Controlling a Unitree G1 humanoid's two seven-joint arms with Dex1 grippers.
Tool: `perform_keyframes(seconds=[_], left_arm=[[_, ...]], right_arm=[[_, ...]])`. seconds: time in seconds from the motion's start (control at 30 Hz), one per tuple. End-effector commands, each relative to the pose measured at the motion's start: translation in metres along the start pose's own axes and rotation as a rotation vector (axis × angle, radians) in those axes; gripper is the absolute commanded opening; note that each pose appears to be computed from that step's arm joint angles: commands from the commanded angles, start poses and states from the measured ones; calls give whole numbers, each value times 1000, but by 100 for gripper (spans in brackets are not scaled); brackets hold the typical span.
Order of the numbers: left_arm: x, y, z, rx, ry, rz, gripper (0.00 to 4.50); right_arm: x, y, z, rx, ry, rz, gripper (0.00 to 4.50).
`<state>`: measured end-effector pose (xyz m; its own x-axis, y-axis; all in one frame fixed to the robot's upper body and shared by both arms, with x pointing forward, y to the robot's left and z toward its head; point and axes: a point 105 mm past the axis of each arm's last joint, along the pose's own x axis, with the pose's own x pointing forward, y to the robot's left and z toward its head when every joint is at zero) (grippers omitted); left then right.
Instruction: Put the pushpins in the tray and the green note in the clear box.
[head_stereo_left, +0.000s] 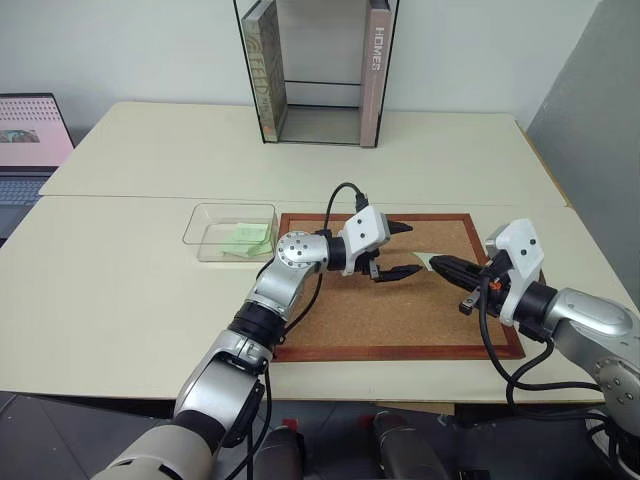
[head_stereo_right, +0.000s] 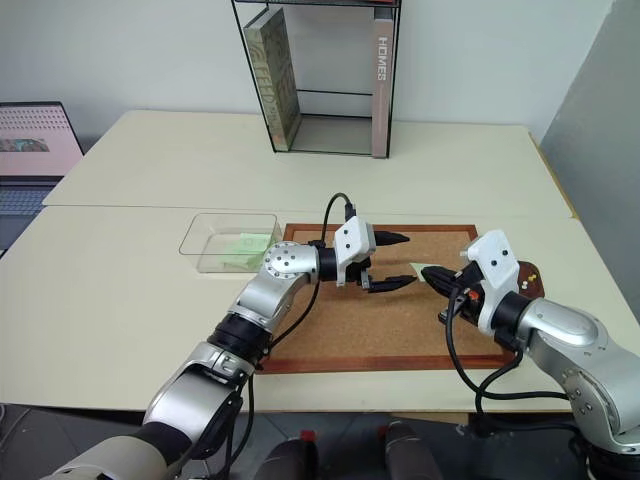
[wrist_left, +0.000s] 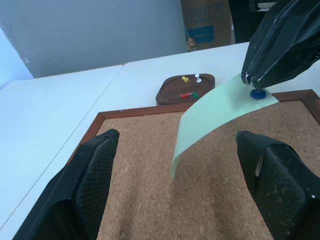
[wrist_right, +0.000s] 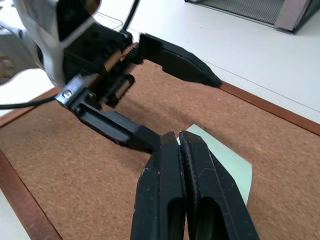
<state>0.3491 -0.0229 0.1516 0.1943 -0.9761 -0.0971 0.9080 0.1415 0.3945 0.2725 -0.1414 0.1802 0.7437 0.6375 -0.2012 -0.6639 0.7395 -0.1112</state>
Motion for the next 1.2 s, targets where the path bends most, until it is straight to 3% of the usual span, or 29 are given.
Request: perform_keyframes(seconds=[0.03,0.3,0.43,0.97,1.2], left_arm=[[10,-9,10,68,-17,-72,396],[19,-7,10,80,-33,-63,396],[21,-2,11,79,-41,-33,336],[19,-4,9,50,-62,-44,10],[19,-8,6,46,-60,-57,3]], right_arm=[[0,4,13,-22,-30,9,0],[4,6,18,-11,-39,22,0],[5,7,19,-7,-41,25,0],[5,7,18,6,-42,17,0],[4,6,20,7,-55,2,0]])
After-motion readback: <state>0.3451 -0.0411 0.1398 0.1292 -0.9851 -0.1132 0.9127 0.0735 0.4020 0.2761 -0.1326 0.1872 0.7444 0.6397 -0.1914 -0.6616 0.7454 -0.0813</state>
